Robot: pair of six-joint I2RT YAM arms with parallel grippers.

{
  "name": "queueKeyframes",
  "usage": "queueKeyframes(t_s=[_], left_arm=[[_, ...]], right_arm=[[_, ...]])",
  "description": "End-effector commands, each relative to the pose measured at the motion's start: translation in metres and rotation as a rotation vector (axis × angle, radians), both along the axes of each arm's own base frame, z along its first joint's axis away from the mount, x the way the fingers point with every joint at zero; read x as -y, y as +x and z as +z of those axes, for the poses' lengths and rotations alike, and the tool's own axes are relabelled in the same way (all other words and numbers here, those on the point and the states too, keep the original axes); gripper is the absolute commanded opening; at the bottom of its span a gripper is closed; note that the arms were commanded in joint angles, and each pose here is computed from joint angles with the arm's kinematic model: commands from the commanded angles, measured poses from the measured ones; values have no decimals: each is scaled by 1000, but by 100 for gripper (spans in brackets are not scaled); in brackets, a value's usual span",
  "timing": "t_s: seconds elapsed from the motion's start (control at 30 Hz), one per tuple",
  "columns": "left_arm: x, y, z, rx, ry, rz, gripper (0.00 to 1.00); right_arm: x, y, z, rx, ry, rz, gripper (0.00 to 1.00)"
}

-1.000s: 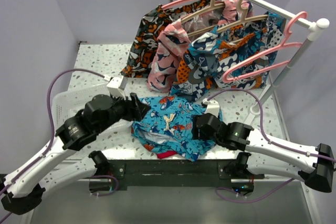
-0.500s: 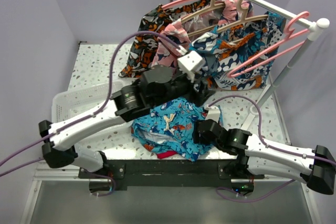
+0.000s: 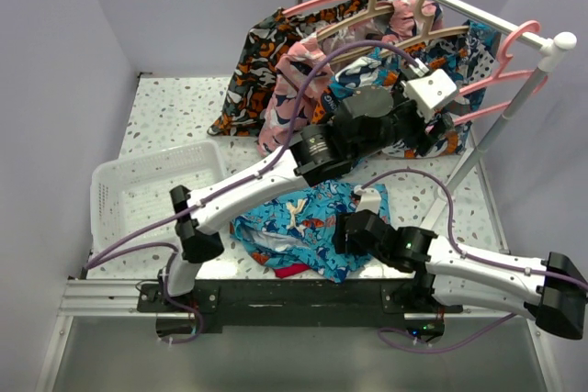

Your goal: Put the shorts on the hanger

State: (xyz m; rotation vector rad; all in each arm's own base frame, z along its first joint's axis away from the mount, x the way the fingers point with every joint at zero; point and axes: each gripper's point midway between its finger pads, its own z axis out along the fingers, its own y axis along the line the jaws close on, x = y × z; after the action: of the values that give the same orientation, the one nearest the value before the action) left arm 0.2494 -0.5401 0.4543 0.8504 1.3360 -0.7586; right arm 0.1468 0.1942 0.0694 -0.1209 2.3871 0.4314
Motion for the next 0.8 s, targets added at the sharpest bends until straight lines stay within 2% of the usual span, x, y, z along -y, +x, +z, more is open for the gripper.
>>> queueKeyframes(t_s=[0.0, 0.1, 0.13, 0.2, 0.27, 0.33, 0.43, 0.63, 0.77], left_arm=[[-2, 15, -1, 22, 23, 26, 55], [-5, 22, -5, 1, 17, 27, 36], [-4, 22, -5, -4, 16, 13, 33], [-3, 22, -7, -4, 21, 5, 17], [0, 20, -13, -7, 36, -19, 16], [2, 22, -19, -14, 48, -30, 23], [3, 25, -26, -32, 61, -39, 19], [-1, 24, -26, -27, 73, -49, 22], [-5, 27, -13, -1, 45, -24, 8]], right_arm=[[-3, 0, 6, 13, 44, -2, 65], [-2, -1, 6, 10, 44, -1, 65], [-2, -1, 7, 11, 47, -1, 65], [-1, -1, 6, 9, 45, 0, 65], [-3, -1, 6, 6, 47, 1, 65], [-5, -1, 7, 6, 52, 3, 65], [-6, -1, 5, 1, 51, 7, 65], [-7, 0, 5, 0, 46, 7, 65], [-7, 0, 6, 2, 38, 6, 65]])
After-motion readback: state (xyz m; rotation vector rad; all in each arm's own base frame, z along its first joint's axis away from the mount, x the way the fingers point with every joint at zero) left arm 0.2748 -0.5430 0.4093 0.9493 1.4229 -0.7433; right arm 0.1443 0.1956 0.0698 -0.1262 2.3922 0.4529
